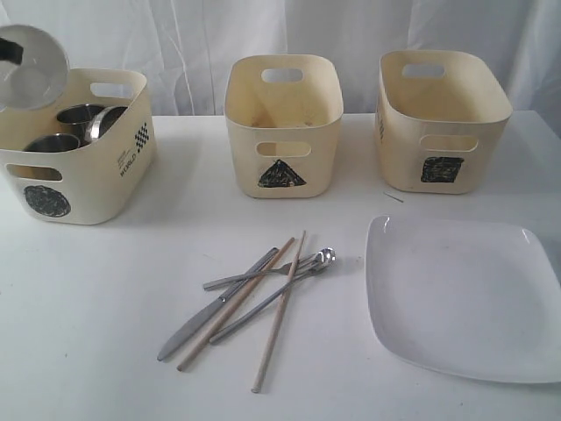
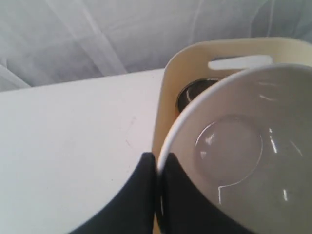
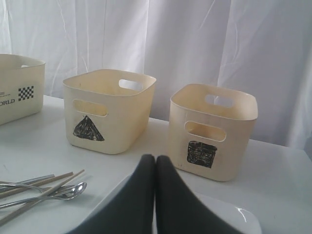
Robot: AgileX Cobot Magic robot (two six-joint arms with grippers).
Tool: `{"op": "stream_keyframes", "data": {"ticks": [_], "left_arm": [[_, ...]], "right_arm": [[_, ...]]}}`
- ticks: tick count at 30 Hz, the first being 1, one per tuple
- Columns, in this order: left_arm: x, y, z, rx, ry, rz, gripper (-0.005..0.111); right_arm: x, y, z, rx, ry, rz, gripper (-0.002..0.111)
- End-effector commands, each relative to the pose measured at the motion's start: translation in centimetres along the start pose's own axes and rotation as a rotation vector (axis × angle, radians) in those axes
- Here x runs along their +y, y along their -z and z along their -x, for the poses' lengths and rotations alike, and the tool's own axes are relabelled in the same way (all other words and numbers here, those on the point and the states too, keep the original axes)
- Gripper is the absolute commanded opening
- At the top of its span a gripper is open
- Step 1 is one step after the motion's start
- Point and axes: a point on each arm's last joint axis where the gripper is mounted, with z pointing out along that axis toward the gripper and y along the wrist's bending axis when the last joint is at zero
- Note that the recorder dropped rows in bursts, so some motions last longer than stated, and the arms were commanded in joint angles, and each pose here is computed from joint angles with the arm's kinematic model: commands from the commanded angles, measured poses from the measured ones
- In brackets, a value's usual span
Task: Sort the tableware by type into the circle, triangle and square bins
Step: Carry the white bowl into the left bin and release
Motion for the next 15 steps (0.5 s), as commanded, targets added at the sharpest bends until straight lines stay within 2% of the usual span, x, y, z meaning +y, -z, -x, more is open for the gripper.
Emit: {"op": "stream_keyframes", "data": {"ticks": [1,4,11,15], "left_arm": [[0.1,-3.1,-1.3,0.037,0.035,-0.007,0.000],[-0.2,-4.5,-2.2,0.078,0.052,-0.024,0.003],[-0.8,-4.9,-3.0,0.143,0.124,-0.075,0.042],[-0.8,-3.5,-2.2,0.122,0.146,-0.086,0.044]], "right_arm": [[0.0,0.0,-0.1,-0.003,0.001,-0.002,0.000],[0.0,0.0,-0.1,-0.003,0.001,-0.002,0.000],[0.0,0.0,-0.1,-0.003,0.001,-0.002,0.000],[0.0,0.0,-0.1,-0.003,0.001,-0.002,0.000]]}}
